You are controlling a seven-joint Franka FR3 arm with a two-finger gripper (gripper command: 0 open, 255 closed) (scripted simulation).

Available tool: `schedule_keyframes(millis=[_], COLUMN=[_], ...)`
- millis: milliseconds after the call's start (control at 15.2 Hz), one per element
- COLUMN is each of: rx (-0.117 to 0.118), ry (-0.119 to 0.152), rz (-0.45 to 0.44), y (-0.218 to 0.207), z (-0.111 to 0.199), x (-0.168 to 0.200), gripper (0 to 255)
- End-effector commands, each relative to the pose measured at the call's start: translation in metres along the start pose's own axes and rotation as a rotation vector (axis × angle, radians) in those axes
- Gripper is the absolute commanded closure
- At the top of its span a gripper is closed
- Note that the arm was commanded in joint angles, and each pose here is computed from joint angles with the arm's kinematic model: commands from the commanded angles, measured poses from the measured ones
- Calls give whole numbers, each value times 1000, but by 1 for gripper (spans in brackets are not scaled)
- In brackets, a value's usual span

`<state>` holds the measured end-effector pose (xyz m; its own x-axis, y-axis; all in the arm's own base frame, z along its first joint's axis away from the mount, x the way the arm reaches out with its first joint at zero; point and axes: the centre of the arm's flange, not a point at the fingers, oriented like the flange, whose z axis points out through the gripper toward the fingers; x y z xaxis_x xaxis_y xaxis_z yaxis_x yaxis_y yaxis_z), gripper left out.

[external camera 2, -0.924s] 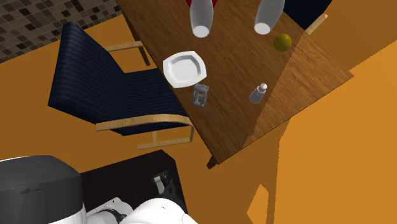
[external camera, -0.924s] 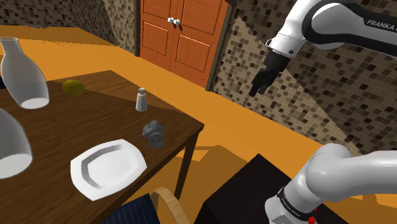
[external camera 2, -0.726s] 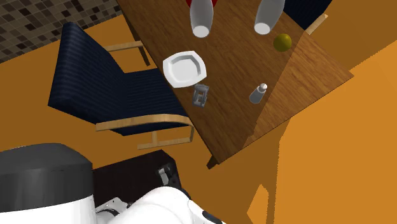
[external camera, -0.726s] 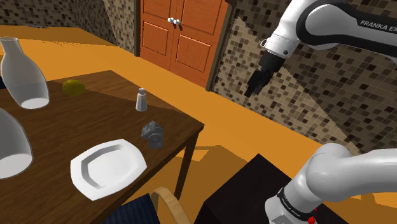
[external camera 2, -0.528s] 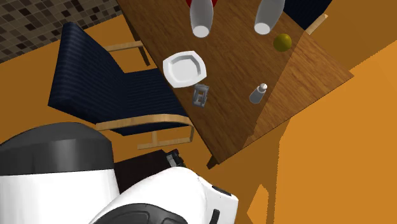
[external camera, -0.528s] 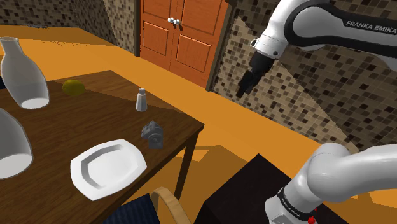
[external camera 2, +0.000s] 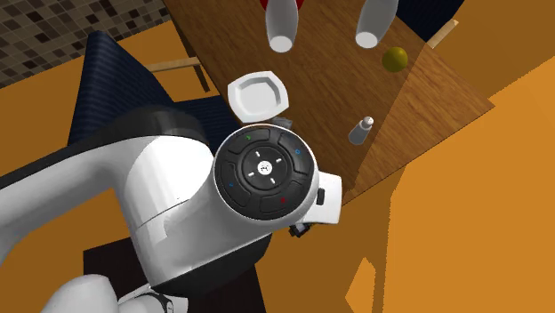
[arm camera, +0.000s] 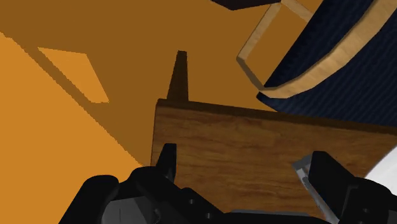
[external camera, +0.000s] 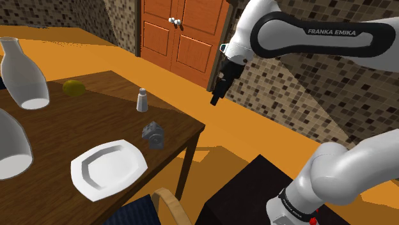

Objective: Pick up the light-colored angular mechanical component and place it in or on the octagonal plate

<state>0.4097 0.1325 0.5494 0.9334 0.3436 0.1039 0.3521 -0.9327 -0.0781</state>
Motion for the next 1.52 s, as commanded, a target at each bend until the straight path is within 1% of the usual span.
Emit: schedule_keyframes(millis=[0, 528, 1056, 1122, 1452], rx=[-3, -17, -30, -31, -31], ry=[1, 4, 6, 6, 6], rz=[-54, -264, -474, -491, -491], y=[-15, -87, -169, -176, -176], z=[12, 61, 110, 114, 141], x=[17, 78, 124, 127, 127], gripper=[0, 0, 0, 0, 0])
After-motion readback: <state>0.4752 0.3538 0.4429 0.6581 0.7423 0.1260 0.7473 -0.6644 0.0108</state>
